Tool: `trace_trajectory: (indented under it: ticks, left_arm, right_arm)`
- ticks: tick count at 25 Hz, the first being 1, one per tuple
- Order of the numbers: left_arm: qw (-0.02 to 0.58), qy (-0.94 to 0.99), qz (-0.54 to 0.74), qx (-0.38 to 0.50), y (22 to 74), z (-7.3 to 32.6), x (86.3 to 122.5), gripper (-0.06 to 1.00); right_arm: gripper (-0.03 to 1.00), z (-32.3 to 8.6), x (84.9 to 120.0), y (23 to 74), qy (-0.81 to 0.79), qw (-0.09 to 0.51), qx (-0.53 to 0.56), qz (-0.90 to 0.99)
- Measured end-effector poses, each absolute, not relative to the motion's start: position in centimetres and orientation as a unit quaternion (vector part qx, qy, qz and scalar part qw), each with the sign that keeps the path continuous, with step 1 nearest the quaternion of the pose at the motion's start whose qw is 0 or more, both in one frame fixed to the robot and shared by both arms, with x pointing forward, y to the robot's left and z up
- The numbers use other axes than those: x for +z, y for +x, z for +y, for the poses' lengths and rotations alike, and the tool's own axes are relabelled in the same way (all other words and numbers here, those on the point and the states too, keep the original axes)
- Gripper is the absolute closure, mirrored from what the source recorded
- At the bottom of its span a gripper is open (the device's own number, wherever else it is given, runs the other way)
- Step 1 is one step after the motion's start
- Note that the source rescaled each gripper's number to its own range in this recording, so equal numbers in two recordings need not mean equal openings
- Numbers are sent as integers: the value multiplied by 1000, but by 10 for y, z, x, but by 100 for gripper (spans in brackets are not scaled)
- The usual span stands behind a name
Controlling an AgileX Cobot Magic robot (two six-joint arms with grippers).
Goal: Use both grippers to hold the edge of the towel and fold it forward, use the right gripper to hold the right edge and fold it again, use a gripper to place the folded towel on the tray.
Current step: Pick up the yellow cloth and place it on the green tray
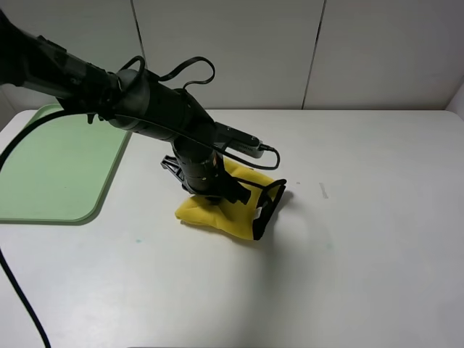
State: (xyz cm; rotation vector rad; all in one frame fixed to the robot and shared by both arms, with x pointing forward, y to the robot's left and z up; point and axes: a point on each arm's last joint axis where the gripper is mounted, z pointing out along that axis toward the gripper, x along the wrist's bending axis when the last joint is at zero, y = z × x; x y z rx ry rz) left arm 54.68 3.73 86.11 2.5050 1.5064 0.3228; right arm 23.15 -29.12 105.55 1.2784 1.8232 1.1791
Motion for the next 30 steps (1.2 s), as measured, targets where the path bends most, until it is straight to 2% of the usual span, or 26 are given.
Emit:
trace_trajectory:
  ticks: [1, 13, 17, 23, 30]
  left_arm:
    - [101, 848, 509, 110, 547, 37, 861, 81]
    - [86, 854, 501, 113, 549, 44, 866, 81]
    - [50, 849, 511, 127, 561, 71, 882, 81]
    - [43, 831, 528, 169, 583, 118, 924, 81]
    - [-1, 809, 559, 181, 606, 183, 930, 81]
  right_arm:
    - [-3, -291, 1055, 231, 483, 306, 446, 689]
    - [-3, -291, 1055, 231, 483, 306, 446, 689]
    - [-3, -291, 1055, 231, 483, 306, 446, 689]
    - [-3, -291, 1055, 231, 483, 306, 446, 689]
    - [-3, -291, 1055, 231, 483, 306, 446, 689]
